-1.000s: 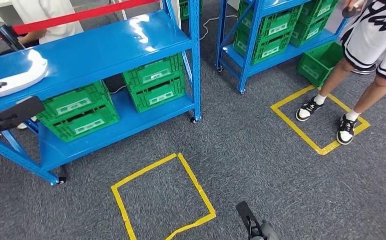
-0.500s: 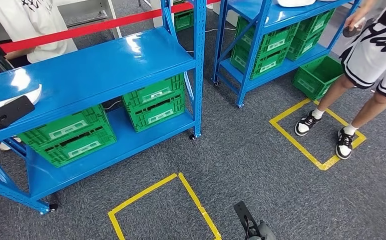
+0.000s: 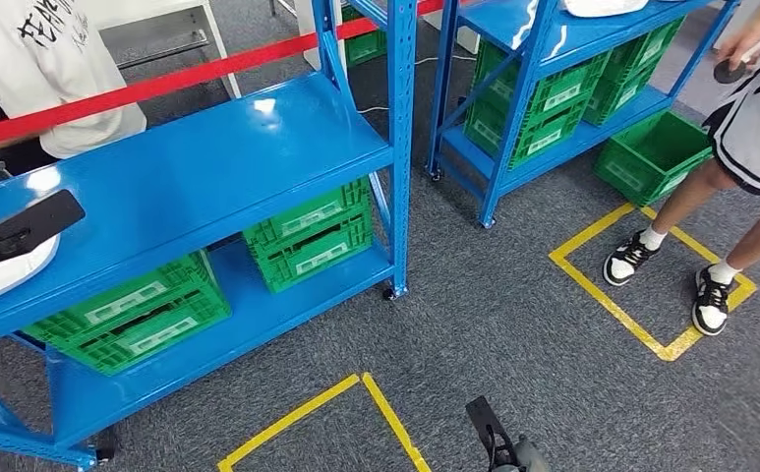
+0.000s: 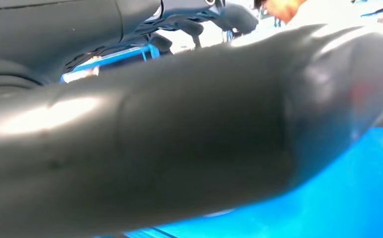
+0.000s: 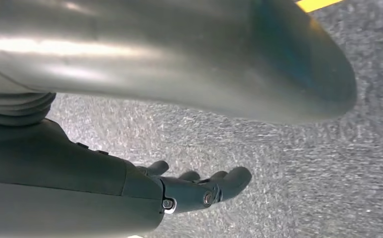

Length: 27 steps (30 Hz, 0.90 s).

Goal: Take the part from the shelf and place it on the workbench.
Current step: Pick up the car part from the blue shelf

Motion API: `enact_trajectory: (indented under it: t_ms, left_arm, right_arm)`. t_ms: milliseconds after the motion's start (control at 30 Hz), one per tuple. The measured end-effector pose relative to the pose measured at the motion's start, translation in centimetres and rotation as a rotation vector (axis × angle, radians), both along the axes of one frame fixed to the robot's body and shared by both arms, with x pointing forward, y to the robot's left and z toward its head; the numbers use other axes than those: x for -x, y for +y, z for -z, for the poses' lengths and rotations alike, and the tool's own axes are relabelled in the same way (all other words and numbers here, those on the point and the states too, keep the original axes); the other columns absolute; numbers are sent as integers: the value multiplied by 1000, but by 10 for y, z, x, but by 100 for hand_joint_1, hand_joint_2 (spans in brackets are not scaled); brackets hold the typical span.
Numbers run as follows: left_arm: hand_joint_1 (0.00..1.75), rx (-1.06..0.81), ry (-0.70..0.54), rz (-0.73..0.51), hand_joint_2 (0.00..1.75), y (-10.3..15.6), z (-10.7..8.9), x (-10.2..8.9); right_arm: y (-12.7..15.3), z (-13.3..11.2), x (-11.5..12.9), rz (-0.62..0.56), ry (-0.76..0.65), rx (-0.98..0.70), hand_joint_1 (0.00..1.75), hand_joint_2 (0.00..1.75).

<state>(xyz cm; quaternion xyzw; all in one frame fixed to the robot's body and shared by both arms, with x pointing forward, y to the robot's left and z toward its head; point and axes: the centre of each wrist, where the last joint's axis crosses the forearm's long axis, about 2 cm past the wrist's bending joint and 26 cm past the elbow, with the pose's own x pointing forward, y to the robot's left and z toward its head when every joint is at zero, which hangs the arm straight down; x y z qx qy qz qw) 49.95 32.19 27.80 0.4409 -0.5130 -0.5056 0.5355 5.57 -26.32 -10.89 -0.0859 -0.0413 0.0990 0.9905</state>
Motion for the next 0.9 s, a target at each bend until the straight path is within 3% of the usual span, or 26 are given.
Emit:
enact_trajectory:
  t_ms: [567,700,900]
  left_arm:
    - [0,49,98,-41,0,7,3,1]
    - [0,53,186,-71,175,12,10,3]
    - [0,73,228,-107,175,28,15,6]
  right_arm:
    - [-1,0,-3,5,-5,6,0,0]
    - [-2,0,-2,9,-1,8,0,175]
    - [-2,0,0,6,1,5,0,175]
